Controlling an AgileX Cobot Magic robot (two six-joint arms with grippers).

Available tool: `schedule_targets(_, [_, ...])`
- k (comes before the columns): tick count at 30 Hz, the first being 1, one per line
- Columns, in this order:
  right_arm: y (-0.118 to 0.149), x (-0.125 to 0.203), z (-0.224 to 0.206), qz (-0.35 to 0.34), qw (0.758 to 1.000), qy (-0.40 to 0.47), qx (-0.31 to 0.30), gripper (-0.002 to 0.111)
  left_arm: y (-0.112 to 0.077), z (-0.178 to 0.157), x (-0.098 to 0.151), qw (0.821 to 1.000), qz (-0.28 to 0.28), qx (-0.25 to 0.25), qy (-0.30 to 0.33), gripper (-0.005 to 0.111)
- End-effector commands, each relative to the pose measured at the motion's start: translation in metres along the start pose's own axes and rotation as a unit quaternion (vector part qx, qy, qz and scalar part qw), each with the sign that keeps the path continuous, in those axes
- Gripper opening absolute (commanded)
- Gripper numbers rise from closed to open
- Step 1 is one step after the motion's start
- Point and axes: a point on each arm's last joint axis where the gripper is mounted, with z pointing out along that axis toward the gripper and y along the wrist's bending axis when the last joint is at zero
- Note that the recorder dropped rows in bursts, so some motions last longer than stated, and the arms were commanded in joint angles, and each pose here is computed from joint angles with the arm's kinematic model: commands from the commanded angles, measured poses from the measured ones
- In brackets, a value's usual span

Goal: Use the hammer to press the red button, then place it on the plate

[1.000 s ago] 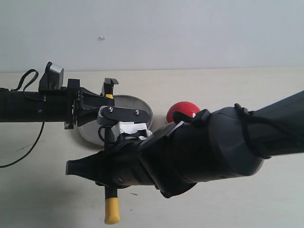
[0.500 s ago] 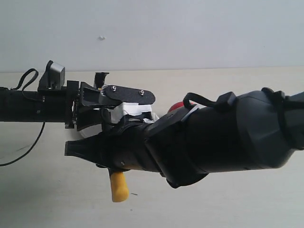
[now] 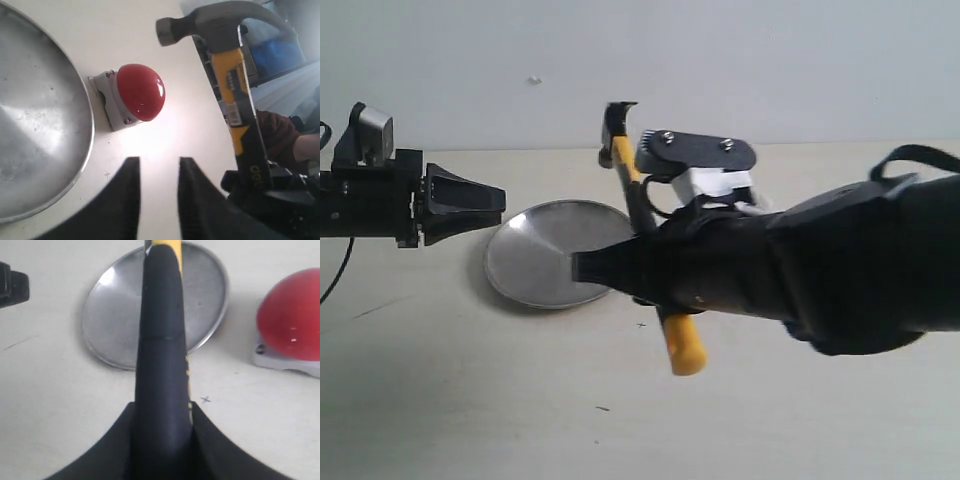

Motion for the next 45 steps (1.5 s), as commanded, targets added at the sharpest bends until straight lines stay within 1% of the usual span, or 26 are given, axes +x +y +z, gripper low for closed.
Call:
schedule_targets(1, [-0.027, -0.019, -0.053, -0.021, 0.997, -0.069, 0.0, 0.0, -0.018, -0.006, -0.005, 1.0, 0.014, 0.004, 0.003, 0.0])
schedule_targets(3, [-0.038, -0.022, -0.067, -0.023, 0.996, -0.089, 0.006, 0.0, -0.026, -0.009, -0.006, 1.0, 0.016, 0.004, 0.001, 0.0])
schedule_targets(5, [-0.048, -0.024, -0.079, -0.03, 0.994, -0.108, 0.018, 0.0, -0.04, -0.014, -0.006, 1.0, 0.023, 0.008, -0.014, 0.0])
schedule_targets(8, [-0.06, -0.024, -0.088, -0.058, 0.99, -0.121, 0.04, 0.0, -0.065, -0.024, -0.005, 0.998, 0.041, 0.017, -0.045, 0.0])
schedule_targets(11, [-0.067, -0.024, -0.09, -0.1, 0.984, -0.124, 0.075, 0.0, -0.095, -0.035, 0.0, 0.995, 0.075, 0.021, -0.058, 0.0])
schedule_targets(13, [-0.071, -0.025, -0.091, -0.126, 0.979, -0.125, 0.102, 0.0, -0.116, -0.043, 0.008, 0.992, 0.101, 0.023, -0.066, 0.0])
schedule_targets(17, [-0.082, -0.028, -0.094, -0.182, 0.959, -0.124, 0.177, 0.0, -0.152, -0.059, 0.029, 0.985, 0.146, 0.022, -0.084, 0.0])
schedule_targets(20, [-0.089, -0.03, -0.097, -0.219, 0.943, -0.117, 0.222, 0.0, -0.173, -0.069, 0.05, 0.979, 0.174, 0.01, -0.103, 0.0])
schedule_targets(23, [-0.089, -0.03, -0.097, -0.246, 0.936, -0.11, 0.227, 0.0, -0.193, -0.079, 0.076, 0.971, 0.201, 0.016, -0.126, 0.0])
schedule_targets(24, [-0.089, -0.03, -0.097, -0.252, 0.935, -0.109, 0.224, 0.0, -0.196, -0.081, 0.084, 0.97, 0.205, 0.015, -0.132, 0.0])
schedule_targets(27, [-0.084, -0.028, -0.094, -0.258, 0.94, -0.108, 0.193, 0.0, -0.21, -0.089, 0.11, 0.959, 0.235, 0.003, -0.155, 0.0])
schedule_targets(28, [-0.081, -0.027, -0.093, -0.259, 0.943, -0.108, 0.177, 0.0, -0.212, -0.092, 0.119, 0.955, 0.245, -0.006, -0.165, 0.0])
schedule_targets(30, [-0.072, -0.024, -0.09, -0.248, 0.955, -0.108, 0.121, 0.0, -0.213, -0.096, 0.135, 0.948, 0.257, -0.03, -0.184, 0.0])
schedule_targets(33, [-0.061, -0.019, -0.084, -0.214, 0.97, -0.1, 0.051, 0.0, -0.205, -0.103, 0.155, 0.937, 0.248, -0.085, -0.229, 0.0])
schedule_targets(35, [-0.054, -0.014, -0.077, -0.194, 0.977, -0.086, 0.01, 0.0, -0.196, -0.109, 0.166, 0.924, 0.239, -0.137, -0.267, 0.0])
schedule_targets(38, [-0.044, -0.006, -0.068, -0.171, 0.982, -0.058, -0.052, 0.0, -0.179, -0.12, 0.175, 0.892, 0.219, -0.216, -0.33, 0.0])
schedule_targets(40, [-0.04, -0.002, -0.063, -0.16, 0.983, -0.043, -0.077, 0.0, -0.17, -0.127, 0.179, 0.871, 0.207, -0.255, -0.365, 0.0])
schedule_targets(41, [-0.039, -0.001, -0.061, -0.154, 0.984, -0.036, -0.085, 0.0, -0.168, -0.129, 0.18, 0.866, 0.202, -0.265, -0.374, 0.0])
schedule_targets(45, [-0.038, 0.004, -0.057, -0.139, 0.985, -0.021, -0.095, 0.0, -0.162, -0.133, 0.181, 0.851, 0.203, -0.293, -0.386, 0.0])
